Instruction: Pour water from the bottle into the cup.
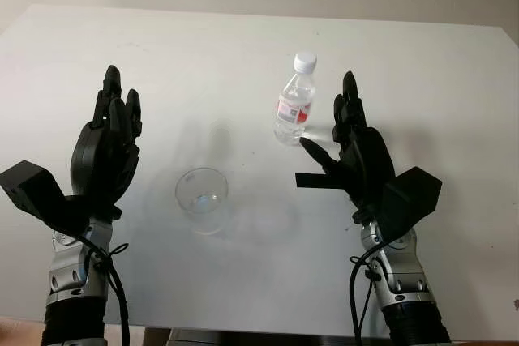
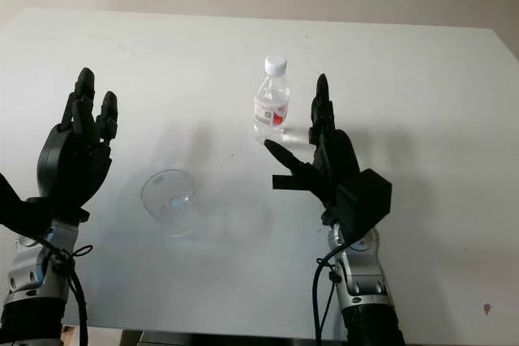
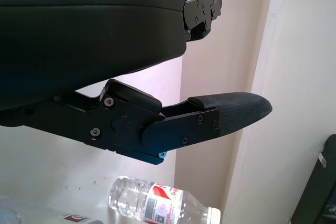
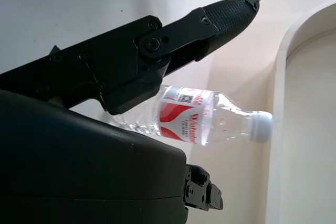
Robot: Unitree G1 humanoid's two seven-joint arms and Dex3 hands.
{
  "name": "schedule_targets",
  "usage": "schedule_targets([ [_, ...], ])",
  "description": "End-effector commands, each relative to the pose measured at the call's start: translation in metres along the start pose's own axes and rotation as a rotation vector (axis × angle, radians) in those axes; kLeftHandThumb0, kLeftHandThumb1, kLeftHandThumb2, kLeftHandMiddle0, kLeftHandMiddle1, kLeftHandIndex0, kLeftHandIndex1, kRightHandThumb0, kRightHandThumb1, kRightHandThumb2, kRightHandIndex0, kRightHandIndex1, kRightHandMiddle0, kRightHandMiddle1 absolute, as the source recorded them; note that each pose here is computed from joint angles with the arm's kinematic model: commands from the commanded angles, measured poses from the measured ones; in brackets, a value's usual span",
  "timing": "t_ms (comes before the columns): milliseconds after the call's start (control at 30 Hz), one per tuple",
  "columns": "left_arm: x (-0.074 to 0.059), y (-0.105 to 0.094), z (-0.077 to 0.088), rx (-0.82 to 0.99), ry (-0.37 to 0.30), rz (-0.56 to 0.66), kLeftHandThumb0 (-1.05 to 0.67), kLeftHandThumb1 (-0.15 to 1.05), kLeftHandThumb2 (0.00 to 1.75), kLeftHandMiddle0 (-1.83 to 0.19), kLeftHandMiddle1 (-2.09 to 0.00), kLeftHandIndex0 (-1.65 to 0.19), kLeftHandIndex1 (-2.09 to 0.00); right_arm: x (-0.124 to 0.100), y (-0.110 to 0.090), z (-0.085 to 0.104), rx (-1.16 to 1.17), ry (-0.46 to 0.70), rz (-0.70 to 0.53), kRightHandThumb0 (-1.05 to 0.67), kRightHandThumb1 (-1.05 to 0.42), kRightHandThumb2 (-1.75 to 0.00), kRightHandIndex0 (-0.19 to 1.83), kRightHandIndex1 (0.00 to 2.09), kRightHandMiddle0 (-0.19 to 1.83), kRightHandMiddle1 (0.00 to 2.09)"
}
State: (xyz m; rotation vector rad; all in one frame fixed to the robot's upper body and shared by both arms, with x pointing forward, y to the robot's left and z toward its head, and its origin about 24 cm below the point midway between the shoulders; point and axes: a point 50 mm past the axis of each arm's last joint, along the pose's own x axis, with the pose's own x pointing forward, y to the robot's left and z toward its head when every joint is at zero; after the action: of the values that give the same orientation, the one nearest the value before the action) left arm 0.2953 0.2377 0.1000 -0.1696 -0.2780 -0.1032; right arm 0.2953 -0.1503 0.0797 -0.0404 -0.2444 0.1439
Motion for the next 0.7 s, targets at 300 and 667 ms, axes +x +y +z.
schedule_targets([
  [300, -0.001, -0.002, -0.005, -0.022, 0.014, -0.004, -0.78, 1.05, 0.63, 0.19, -0.04, 0.19, -0.01, -0.003, 0.0, -0.002, 0.022, 0.036, 0.007, -0.91, -0.94, -0.05, -0.19, 0.0, -0.19, 0.0],
  [667, 0.0, -0.003, -0.007, -0.051, 0.019, 0.012, -0.79, 1.05, 0.61, 0.19, -0.01, 0.19, 0.0, 0.05, -0.009, 0.0, -0.096, 0.049, 0.038, -0.94, -0.93, -0.05, -0.19, 0.0, -0.19, 0.0],
])
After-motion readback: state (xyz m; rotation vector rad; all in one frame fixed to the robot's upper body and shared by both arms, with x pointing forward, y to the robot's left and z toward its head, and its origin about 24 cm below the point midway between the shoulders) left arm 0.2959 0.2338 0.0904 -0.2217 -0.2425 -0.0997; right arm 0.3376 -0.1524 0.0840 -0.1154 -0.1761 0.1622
